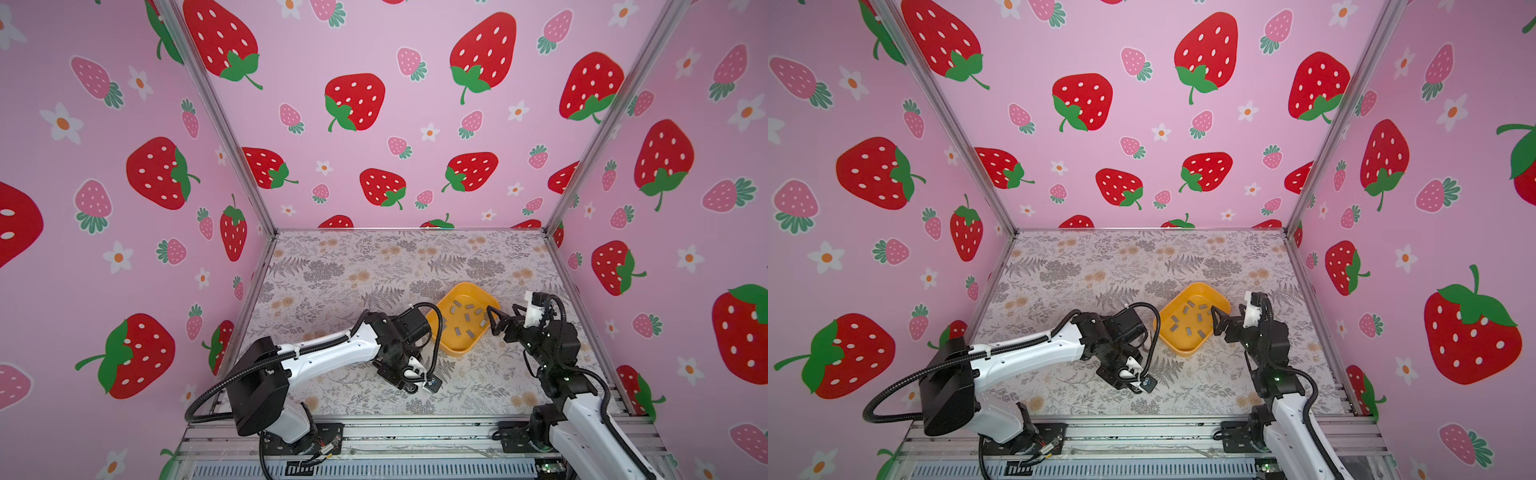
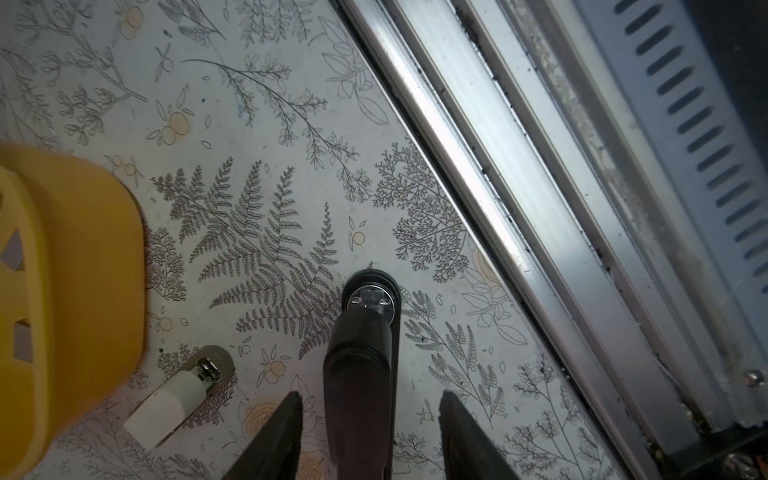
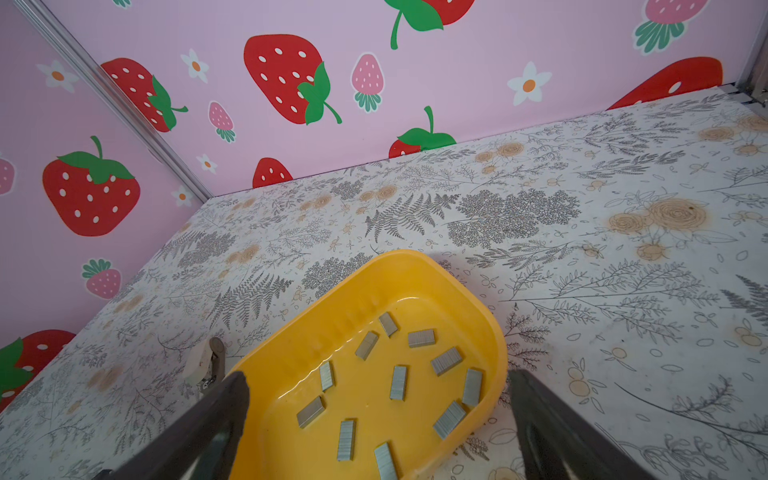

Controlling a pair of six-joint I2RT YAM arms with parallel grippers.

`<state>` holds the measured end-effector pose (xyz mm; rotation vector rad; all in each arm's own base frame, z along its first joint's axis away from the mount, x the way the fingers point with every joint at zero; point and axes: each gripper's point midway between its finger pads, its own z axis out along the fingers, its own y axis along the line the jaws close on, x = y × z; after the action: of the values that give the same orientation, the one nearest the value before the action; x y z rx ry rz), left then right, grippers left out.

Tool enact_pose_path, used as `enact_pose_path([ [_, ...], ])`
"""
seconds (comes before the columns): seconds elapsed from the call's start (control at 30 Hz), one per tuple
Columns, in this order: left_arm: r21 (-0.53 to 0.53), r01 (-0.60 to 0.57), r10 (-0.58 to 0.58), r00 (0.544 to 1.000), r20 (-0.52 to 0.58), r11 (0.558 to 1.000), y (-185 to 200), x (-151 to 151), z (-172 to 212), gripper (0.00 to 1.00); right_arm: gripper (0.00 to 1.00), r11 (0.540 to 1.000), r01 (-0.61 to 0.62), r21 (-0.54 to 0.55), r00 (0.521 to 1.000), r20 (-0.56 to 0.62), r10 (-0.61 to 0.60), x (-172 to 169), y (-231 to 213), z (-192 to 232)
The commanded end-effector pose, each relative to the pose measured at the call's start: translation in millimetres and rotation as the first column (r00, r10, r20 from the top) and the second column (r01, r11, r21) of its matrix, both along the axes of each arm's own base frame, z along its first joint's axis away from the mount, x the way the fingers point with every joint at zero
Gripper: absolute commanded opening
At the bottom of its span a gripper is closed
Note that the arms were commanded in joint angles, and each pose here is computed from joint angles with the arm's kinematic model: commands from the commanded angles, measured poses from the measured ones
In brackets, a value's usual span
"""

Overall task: Load the staples into the stapler
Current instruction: 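Grasp the black stapler with the left gripper and lift it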

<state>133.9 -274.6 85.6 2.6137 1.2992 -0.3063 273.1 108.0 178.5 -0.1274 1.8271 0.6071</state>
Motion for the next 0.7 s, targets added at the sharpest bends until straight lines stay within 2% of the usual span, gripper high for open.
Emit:
enact_pose_path([
  [0.0, 0.037, 0.013, -0.013, 1.0, 0.004, 0.999, 3, 0, -7, 0.59, 0.99, 1.0, 0.004, -0.007, 0.999, 0.041, -0.003, 2, 0, 18],
  [0.17, 0.07, 0.02, -0.021, 1.0, 0.005, 0.997, 0, -1, -18, 0.59, 0.99, 1.0, 0.009, -0.007, 0.999, 0.043, -0.009, 1, -1, 19],
  [0.4, 0.11, 0.037, -0.041, 0.999, 0.027, 0.993, -1, -1, -29, 0.56, 0.99, 1.0, 0.014, -0.008, 0.999, 0.043, -0.013, 0, -2, 20],
  [0.53, 0.126, 0.048, -0.051, 0.998, 0.02, 0.991, -1, -3, -33, 0.49, 0.99, 1.0, 0.017, -0.008, 0.999, 0.044, -0.016, 0, -3, 19],
  [0.67, 0.136, 0.055, -0.058, 0.998, 0.015, 0.989, -2, -3, -34, 0.37, 0.99, 1.0, 0.02, -0.01, 0.999, 0.04, -0.019, 0, -3, 18],
])
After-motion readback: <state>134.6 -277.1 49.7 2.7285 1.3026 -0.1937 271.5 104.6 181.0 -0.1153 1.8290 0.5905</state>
